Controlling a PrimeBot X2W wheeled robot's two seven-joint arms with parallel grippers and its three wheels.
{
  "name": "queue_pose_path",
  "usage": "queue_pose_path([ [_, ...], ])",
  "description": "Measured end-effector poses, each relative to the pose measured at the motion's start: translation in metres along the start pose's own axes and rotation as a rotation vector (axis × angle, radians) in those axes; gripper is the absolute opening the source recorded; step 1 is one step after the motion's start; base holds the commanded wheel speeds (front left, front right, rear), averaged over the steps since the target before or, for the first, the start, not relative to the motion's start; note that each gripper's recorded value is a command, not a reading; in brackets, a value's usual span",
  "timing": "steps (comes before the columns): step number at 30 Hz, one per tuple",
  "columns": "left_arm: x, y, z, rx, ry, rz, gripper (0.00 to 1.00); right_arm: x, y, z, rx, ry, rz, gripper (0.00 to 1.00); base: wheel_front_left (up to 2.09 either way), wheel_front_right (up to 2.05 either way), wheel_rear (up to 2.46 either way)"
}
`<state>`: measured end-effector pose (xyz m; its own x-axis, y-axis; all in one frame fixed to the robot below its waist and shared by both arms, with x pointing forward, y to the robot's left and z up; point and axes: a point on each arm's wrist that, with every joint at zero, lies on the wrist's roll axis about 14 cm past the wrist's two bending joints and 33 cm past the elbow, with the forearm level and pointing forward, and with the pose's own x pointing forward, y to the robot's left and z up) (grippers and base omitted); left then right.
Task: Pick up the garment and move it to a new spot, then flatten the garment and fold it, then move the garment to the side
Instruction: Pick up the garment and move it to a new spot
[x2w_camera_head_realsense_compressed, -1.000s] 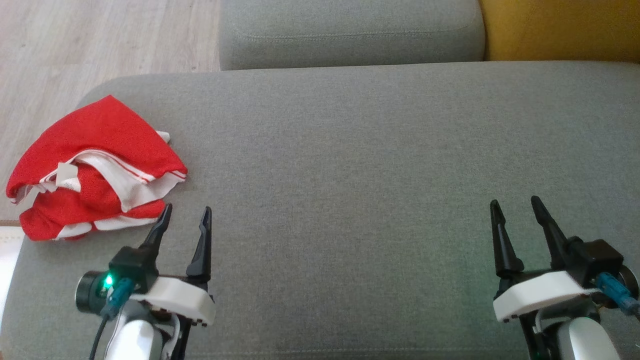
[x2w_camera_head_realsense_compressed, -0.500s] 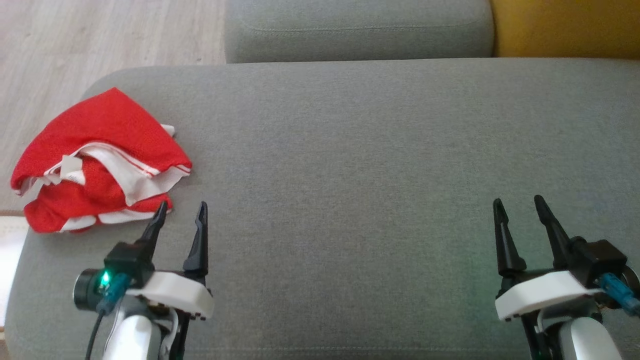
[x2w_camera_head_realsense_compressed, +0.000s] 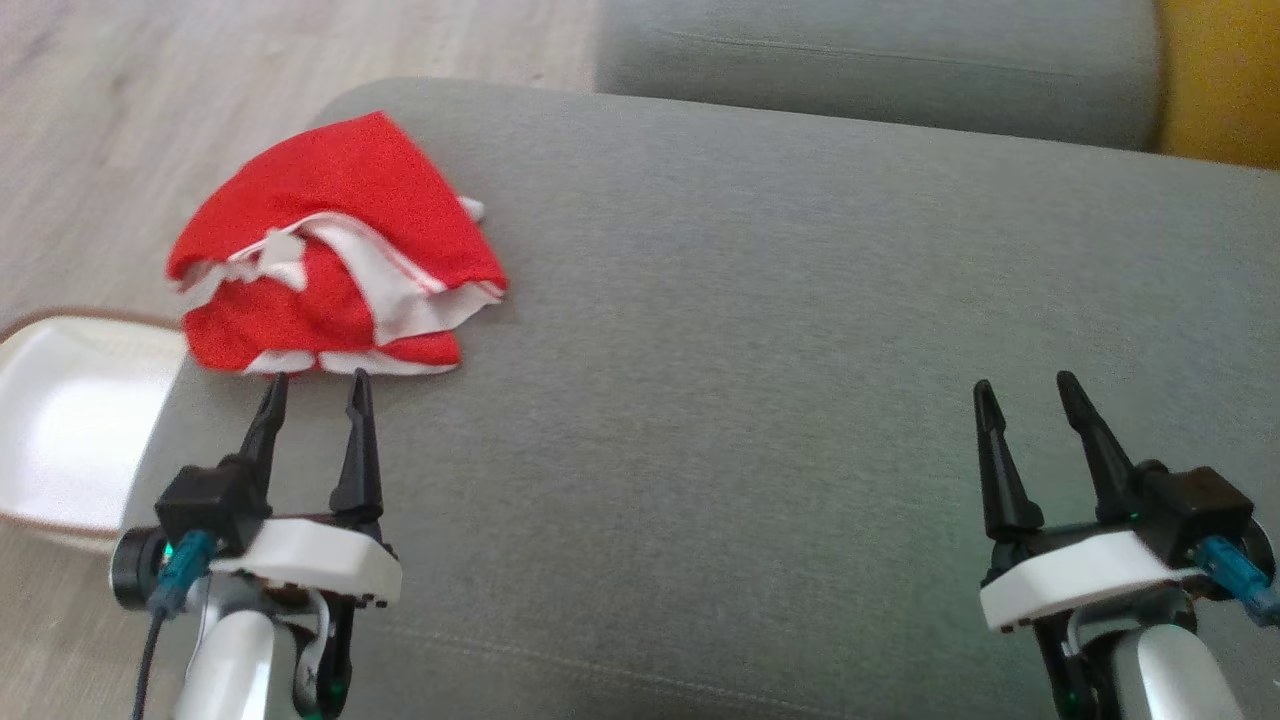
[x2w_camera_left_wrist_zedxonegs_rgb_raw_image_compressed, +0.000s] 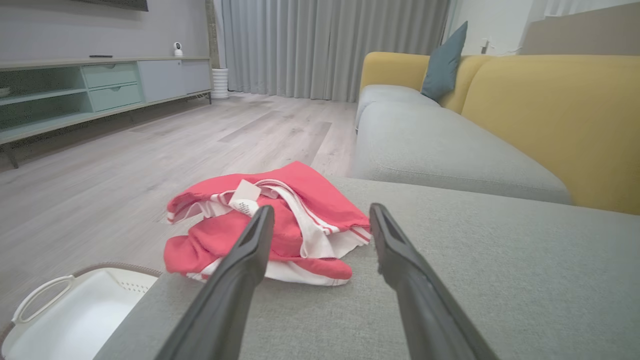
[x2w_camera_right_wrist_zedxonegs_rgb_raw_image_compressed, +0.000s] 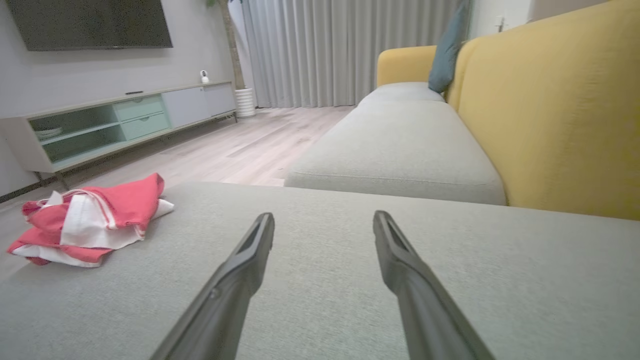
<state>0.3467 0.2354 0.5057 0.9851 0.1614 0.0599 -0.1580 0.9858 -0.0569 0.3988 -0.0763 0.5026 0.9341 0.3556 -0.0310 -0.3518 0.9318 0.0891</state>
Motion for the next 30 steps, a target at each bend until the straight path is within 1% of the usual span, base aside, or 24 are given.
queue_pose_path([
  [1, 0.0, 0.0, 0.0, 0.0, 0.0, 0.0, 1.0, 0.0, 0.0, 0.0, 0.0, 0.0, 0.0, 1.0, 0.0, 0.0, 0.0],
  [5, -0.01, 0.023, 0.007, -0.004, -0.019, 0.075, 1.0, 0.011, 0.02, 0.0, 0.0, 0.004, 0.065, 1.0, 0.0, 0.0, 0.0],
  [9, -0.02, 0.04, 0.013, 0.005, -0.036, 0.122, 1.0, 0.019, 0.037, 0.001, -0.002, 0.005, 0.114, 1.0, 0.0, 0.0, 0.0],
  [15, -0.027, 0.055, 0.017, 0.015, -0.044, 0.167, 1.0, 0.024, 0.047, 0.002, -0.002, 0.004, 0.145, 1.0, 0.0, 0.0, 0.0],
  [25, -0.025, 0.055, 0.007, 0.054, -0.008, 0.154, 1.0, 0.029, 0.048, -0.005, 0.01, 0.026, 0.154, 1.0, 0.0, 0.0, 0.0],
  [27, -0.019, 0.053, 0.003, 0.056, 0.008, 0.141, 1.0, 0.032, 0.047, -0.012, 0.009, 0.05, 0.152, 1.0, 0.0, 0.0, 0.0],
  [30, 0.002, 0.05, -0.002, 0.064, 0.03, 0.116, 1.0, 0.041, 0.044, -0.017, 0.013, 0.065, 0.151, 1.0, 0.0, 0.0, 0.0],
])
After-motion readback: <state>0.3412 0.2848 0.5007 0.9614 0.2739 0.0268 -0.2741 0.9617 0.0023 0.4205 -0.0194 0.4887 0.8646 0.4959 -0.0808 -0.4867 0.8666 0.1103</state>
